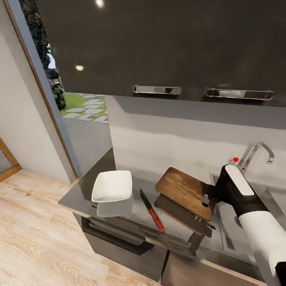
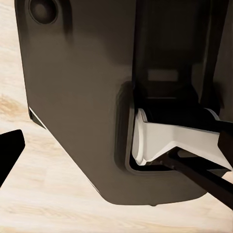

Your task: In the kitchen, take the Vidalia onion out of the sink, dice it on the chopping board with the paring knife, put the diced onion into the bowl on the countertop, then place both the paring knife and the chopping board into the sink.

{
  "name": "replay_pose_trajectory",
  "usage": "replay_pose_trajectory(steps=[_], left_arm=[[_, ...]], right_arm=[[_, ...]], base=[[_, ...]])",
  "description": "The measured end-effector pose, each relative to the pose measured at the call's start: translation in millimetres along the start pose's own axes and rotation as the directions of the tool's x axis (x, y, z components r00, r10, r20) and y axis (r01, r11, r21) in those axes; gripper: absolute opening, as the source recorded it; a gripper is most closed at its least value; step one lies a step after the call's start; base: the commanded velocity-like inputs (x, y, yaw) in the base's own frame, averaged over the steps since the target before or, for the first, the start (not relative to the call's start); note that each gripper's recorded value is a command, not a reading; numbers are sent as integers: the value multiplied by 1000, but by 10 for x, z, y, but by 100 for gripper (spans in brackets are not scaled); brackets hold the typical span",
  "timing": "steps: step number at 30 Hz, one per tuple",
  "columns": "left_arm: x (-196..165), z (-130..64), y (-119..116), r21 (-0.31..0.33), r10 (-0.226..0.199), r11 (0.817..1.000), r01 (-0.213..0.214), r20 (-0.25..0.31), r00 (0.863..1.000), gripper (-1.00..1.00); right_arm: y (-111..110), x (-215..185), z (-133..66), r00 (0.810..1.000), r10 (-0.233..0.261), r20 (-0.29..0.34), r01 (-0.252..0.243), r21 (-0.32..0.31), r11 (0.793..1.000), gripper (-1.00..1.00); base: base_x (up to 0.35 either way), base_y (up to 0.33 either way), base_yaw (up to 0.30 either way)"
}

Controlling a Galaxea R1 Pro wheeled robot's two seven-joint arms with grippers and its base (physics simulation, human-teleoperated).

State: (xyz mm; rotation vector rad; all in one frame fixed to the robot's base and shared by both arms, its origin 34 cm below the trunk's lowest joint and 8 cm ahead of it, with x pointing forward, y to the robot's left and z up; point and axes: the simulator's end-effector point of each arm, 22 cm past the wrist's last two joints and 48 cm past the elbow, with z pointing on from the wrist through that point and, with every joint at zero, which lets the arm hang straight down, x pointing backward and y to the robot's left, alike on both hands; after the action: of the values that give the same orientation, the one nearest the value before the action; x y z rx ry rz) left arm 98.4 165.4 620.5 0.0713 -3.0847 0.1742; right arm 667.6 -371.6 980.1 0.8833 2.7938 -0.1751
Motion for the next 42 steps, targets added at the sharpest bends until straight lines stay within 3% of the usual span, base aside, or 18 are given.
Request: replay_pose_trajectory(steps=[18,22,35,42], left_arm=[[0,0,4,-1,0,1000,0,0,1000,100],[0,0,0,0,0,1000,0,0,1000,100],[0,0,0,0,0,1000,0,0,1000,100],[0,0,0,0,0,1000,0,0,1000,100]], right_arm=[[-175,-84,7,1000,8,12,-9,30,1000,-100],[-358,-177,3,1000,12,25,-13,57,998,-100],[-345,-164,10,1000,-15,28,13,69,998,-100],[-269,-120,16,1000,-13,10,12,35,999,-100]], base=[[0,0,0],[0,0,0],[0,0,0],[0,0,0]])
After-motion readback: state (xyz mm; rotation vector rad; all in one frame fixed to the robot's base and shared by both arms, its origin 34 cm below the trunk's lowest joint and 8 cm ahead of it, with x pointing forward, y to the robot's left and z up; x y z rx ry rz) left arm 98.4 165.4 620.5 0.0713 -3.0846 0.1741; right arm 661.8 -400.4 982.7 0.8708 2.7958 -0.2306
